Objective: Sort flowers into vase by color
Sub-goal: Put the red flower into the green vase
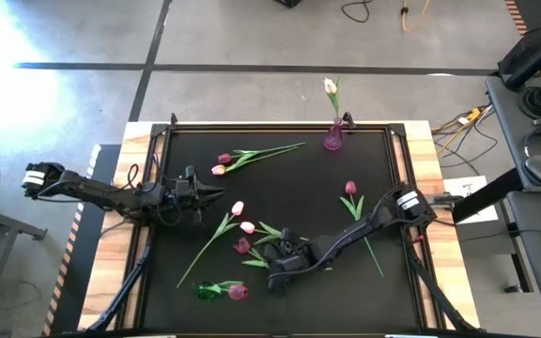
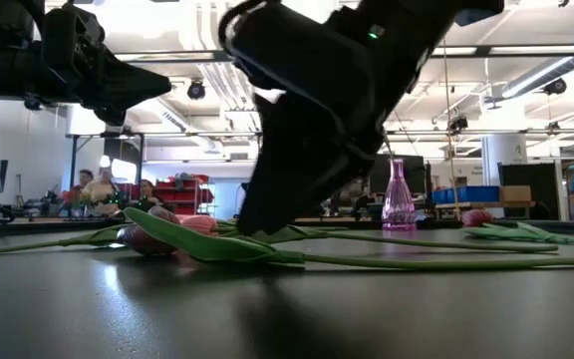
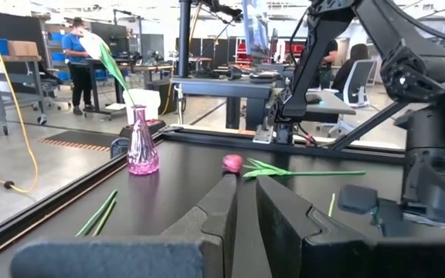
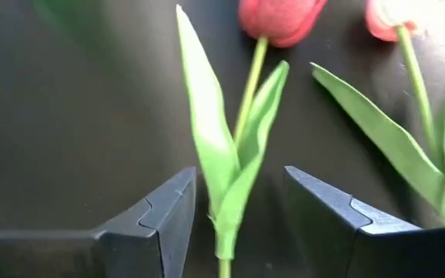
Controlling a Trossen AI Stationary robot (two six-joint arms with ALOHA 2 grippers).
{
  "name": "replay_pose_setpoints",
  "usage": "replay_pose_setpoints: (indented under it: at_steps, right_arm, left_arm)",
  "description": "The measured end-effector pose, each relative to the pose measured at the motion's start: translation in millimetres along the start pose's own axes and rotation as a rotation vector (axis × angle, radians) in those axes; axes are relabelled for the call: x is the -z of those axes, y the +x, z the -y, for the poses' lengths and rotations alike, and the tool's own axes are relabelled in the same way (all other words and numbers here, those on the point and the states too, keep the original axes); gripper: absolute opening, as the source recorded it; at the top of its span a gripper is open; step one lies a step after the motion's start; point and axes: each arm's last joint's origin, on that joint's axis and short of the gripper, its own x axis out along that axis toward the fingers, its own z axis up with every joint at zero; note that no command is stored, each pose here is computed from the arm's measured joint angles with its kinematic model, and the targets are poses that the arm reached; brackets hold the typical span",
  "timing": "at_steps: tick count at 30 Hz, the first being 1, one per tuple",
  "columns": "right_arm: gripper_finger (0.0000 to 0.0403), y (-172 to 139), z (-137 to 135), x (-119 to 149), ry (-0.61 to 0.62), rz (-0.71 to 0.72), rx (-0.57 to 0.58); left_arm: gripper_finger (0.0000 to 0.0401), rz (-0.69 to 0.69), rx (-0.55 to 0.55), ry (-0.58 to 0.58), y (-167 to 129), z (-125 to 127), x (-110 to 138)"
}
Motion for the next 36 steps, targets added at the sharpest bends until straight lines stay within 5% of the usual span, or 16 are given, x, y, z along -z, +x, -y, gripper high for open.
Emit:
replay_pose_setpoints:
  at_steps: [10, 20, 28, 36]
  right_arm:
    - [0.0162, 30, 3, -2, 0.009, -0.085, 0.009]
    - [0.0019, 12, 8, -19, -0.136, -0.094, 0.047]
    - [0.0014, -65, 23, -56, -0.247, 0.138, 0.211]
    - [0.0013, -161, 66, -78, -0.276, 0.473, 0.462]
  left_arm:
    - [0.0037, -0.004, 0.000, 0.008, 0, 0, 0]
    - [0.0037, -0.003, 0.000, 0.017, 0, 0, 0]
    - [0.0037, 0.005, -0.001, 0.038, 0, 0, 0]
    - [0.0037, 0.011, -0.003, 0.046, 0, 0, -1]
